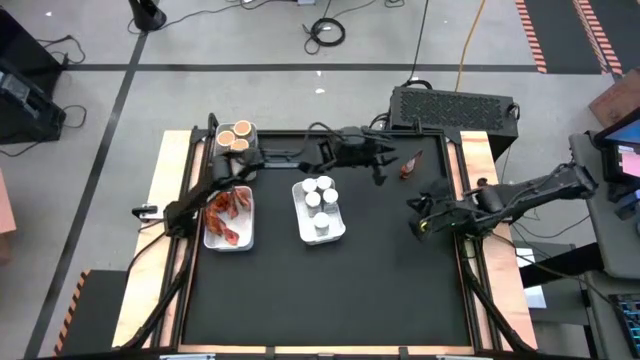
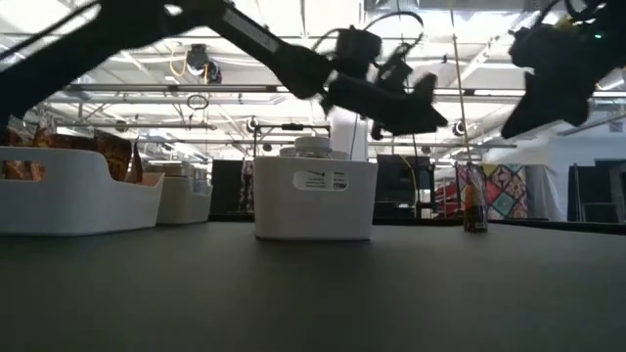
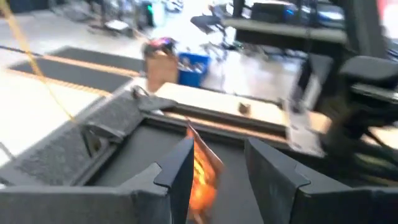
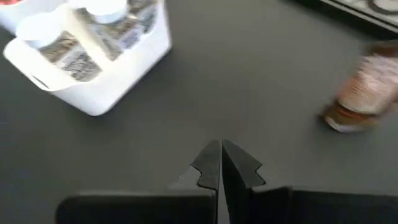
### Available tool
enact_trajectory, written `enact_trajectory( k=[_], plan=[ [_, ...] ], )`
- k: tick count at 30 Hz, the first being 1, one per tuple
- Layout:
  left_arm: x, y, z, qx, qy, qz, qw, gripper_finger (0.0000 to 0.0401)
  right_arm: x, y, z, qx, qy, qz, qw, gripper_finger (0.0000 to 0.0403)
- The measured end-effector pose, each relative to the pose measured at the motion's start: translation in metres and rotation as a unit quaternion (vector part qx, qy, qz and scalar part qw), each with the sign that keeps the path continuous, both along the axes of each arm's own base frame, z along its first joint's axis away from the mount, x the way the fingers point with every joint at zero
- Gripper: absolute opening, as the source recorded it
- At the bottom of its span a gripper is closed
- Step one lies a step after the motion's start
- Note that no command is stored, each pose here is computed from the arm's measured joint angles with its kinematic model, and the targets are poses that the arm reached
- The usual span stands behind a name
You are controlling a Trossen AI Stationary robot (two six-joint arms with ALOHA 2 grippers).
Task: Sort spices by type
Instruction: Put the orange seasoning pack into the left white bin
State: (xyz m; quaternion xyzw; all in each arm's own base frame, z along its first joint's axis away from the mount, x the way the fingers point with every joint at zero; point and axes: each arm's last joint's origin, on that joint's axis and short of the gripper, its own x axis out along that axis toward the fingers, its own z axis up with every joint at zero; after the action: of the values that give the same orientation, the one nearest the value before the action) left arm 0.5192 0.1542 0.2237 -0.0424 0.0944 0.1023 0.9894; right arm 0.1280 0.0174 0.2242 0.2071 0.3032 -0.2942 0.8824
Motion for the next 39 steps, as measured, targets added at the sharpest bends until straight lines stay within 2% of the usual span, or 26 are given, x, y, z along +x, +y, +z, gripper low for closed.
enact_trajectory(
  k=[3, 8, 16, 18, 24, 30, 35, 39],
  plan=[
    [0.019, 0.002, -0.015, 0.013, -0.023, 0.028, 0.999, 0.0146, -0.015, -0.004, 0.001, 0.012, 0.004, -0.019, 1.0, 0.0],
    [0.047, 0.005, -0.029, 0.014, -0.042, 0.035, 0.998, 0.0146, -0.029, -0.008, 0.003, 0.022, 0.002, -0.025, 0.999, 0.0],
    [0.065, 0.003, -0.045, 0.009, -0.026, 0.063, 0.998, 0.0146, -0.036, -0.008, 0.005, 0.04, 0.004, 0.011, 0.999, 0.0],
    [0.067, 0.0, -0.048, 0.011, -0.037, 0.063, 0.997, 0.0146, -0.037, -0.008, 0.005, 0.038, 0.005, 0.019, 0.999, 0.0],
    [0.067, -0.001, -0.059, 0.009, -0.013, 0.072, 0.997, 0.0146, -0.037, -0.008, 0.005, 0.032, 0.007, 0.026, 0.999, 0.0],
    [0.071, -0.015, -0.06, 0.049, 0.0, 0.068, 0.996, 0.0146, -0.037, -0.008, 0.006, 0.032, 0.006, 0.026, 0.999, 0.0],
    [0.071, -0.017, -0.07, 0.046, 0.02, 0.071, 0.996, 0.0146, -0.036, -0.007, 0.006, 0.034, 0.001, 0.025, 0.999, 0.0],
    [0.071, -0.014, -0.074, 0.05, 0.025, 0.096, 0.994, 0.0146, -0.035, -0.007, 0.007, 0.036, -0.008, 0.026, 0.999, 0.0]
  ],
)
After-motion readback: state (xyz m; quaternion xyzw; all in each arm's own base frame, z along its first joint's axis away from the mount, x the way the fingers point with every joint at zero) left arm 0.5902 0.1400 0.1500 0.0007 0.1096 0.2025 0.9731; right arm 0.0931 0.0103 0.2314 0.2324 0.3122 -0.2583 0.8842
